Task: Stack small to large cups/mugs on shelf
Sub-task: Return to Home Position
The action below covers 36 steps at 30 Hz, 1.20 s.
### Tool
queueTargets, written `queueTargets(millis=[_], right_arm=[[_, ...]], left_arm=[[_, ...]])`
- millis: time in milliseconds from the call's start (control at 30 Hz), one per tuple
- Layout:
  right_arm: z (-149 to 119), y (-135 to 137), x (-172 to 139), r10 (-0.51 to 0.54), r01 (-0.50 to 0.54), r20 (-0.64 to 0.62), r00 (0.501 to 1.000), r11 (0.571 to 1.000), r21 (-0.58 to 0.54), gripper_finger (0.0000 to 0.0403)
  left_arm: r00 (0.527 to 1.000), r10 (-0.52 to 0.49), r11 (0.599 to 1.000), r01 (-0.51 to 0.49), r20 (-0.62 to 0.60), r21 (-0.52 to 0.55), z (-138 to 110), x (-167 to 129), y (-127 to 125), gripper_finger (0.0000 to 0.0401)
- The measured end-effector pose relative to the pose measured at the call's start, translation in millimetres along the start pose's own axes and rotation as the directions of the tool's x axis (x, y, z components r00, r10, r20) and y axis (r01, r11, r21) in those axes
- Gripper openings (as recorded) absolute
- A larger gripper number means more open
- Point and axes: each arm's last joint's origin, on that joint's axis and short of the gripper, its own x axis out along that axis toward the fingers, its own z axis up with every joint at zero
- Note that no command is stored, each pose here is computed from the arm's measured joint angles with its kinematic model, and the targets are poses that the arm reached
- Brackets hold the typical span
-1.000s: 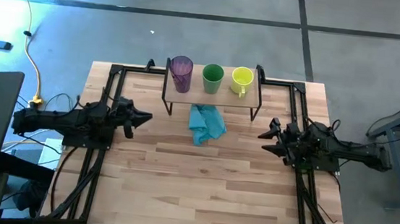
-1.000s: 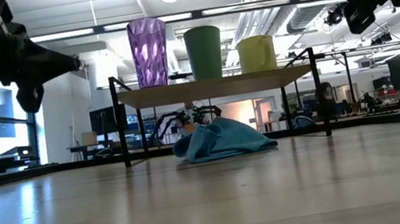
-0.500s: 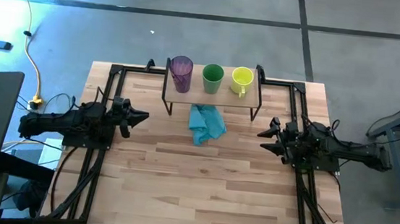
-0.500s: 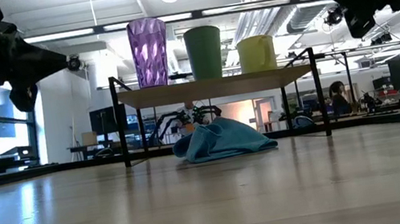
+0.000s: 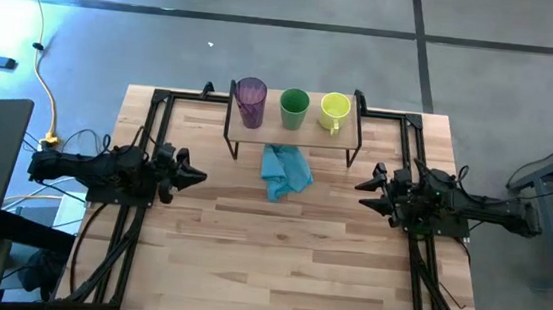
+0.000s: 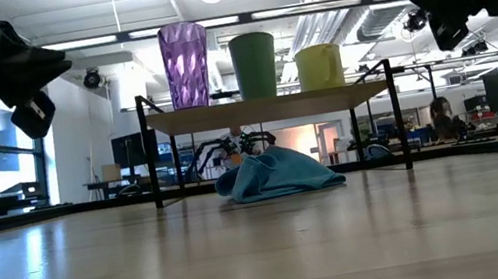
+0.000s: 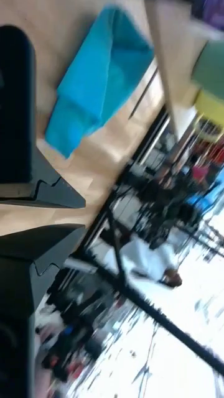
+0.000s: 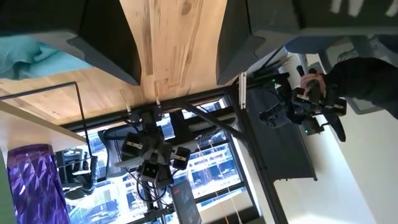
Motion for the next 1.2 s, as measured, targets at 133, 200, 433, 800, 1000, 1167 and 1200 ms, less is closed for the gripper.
queueTargets(millis=[133,200,433,800,1000,1167,1200], right_arm=[[-1.7,-0.6,0.0,-0.006,0.006,-0.017,1.000,1.000,0.005,0.0199],[-2.9,-1.0,-0.1,-0.010,0.010,-0.029,1.000,1.000,0.009,0.0199],[-15.0,-4.8,-1.0,-0.053,0.060,-0.151,0.987,0.997,0.040,0.0199],[-16.5,-6.8,-0.4,-0.098,0.101,-0.166,0.981,0.995,0.008,0.0199],[-16.6,-7.0,-0.4,-0.106,0.104,-0.167,0.980,0.994,-0.020,0.0199],[-16.6,-7.0,-0.5,-0.108,0.109,-0.167,0.980,0.994,-0.001,0.0199],[-16.6,-7.0,-0.5,-0.108,0.110,-0.168,0.980,0.994,0.007,0.0199]], left_arm=[[0.999,-0.023,1.000,0.023,-0.022,0.000,-1.0,0.0,-0.5,0.0042],[0.999,-0.033,0.999,0.034,-0.030,0.006,-1.3,0.0,-0.7,0.0042],[0.997,-0.013,1.000,0.014,-0.076,0.007,-5.0,2.7,1.1,0.0042],[0.995,-0.028,0.997,0.035,-0.098,0.065,-6.0,3.6,0.9,0.0042],[0.989,-0.117,0.943,0.139,-0.089,0.303,-2.6,3.4,-3.6,0.0042],[0.990,-0.079,0.944,0.113,-0.120,0.310,-6.2,3.5,-0.8,0.0042],[0.989,-0.077,0.945,0.112,-0.123,0.308,-6.4,3.7,-0.7,0.0042]])
